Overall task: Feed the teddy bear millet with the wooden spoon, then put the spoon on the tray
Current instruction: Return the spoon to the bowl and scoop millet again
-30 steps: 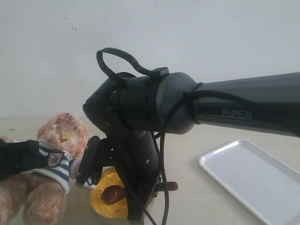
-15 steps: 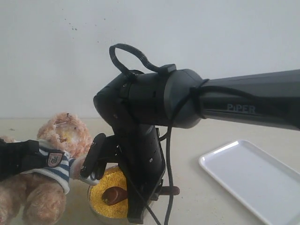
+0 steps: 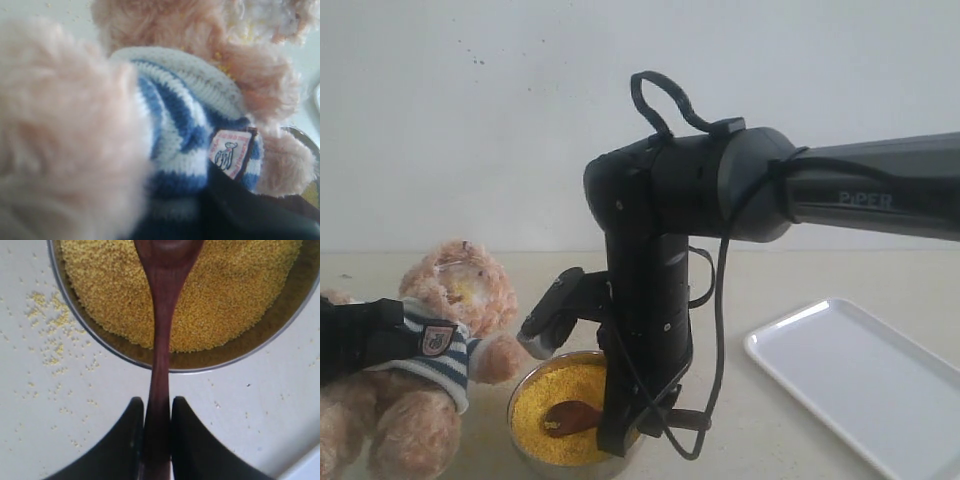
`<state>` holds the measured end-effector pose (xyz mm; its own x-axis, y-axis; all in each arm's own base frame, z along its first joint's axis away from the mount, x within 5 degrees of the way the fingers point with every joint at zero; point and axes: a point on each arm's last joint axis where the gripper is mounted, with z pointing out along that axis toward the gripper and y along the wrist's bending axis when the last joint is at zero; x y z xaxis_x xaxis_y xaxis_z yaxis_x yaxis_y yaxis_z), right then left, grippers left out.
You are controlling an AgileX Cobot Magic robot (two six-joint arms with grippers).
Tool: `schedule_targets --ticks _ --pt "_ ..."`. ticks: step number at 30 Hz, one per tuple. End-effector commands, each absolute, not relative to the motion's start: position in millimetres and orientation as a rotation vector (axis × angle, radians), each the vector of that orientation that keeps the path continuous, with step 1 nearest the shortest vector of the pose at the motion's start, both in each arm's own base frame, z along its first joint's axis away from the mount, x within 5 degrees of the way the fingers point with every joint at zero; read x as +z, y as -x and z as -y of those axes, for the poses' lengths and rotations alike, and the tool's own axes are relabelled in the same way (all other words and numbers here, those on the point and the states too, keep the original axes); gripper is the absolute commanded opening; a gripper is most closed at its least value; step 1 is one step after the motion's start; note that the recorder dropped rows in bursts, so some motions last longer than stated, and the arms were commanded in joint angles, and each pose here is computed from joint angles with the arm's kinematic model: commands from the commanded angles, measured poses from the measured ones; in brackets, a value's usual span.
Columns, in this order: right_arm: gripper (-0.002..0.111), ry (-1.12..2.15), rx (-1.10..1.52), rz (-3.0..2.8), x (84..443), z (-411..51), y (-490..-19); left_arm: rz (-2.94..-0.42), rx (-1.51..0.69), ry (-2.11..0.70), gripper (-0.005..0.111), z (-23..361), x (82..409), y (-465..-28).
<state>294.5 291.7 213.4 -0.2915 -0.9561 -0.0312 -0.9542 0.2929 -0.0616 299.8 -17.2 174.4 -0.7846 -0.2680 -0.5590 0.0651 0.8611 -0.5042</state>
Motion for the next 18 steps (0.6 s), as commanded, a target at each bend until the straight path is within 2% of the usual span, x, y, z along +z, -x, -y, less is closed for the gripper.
schedule_targets --ticks 1,11,18 --pt "0.000 1.800 0.024 -2.509 213.8 -285.0 -301.2 -2.367 -0.687 0.154 0.004 18.0 177.8 -302.5" --pt "0.000 1.782 0.130 -2.525 214.9 -283.9 -302.1 -2.367 -0.687 0.154 0.004 18.0 177.8 -302.5" --pt "0.000 1.744 0.090 -2.538 219.1 -282.1 -302.4 -2.366 -0.685 0.148 0.004 18.0 177.8 -302.5"
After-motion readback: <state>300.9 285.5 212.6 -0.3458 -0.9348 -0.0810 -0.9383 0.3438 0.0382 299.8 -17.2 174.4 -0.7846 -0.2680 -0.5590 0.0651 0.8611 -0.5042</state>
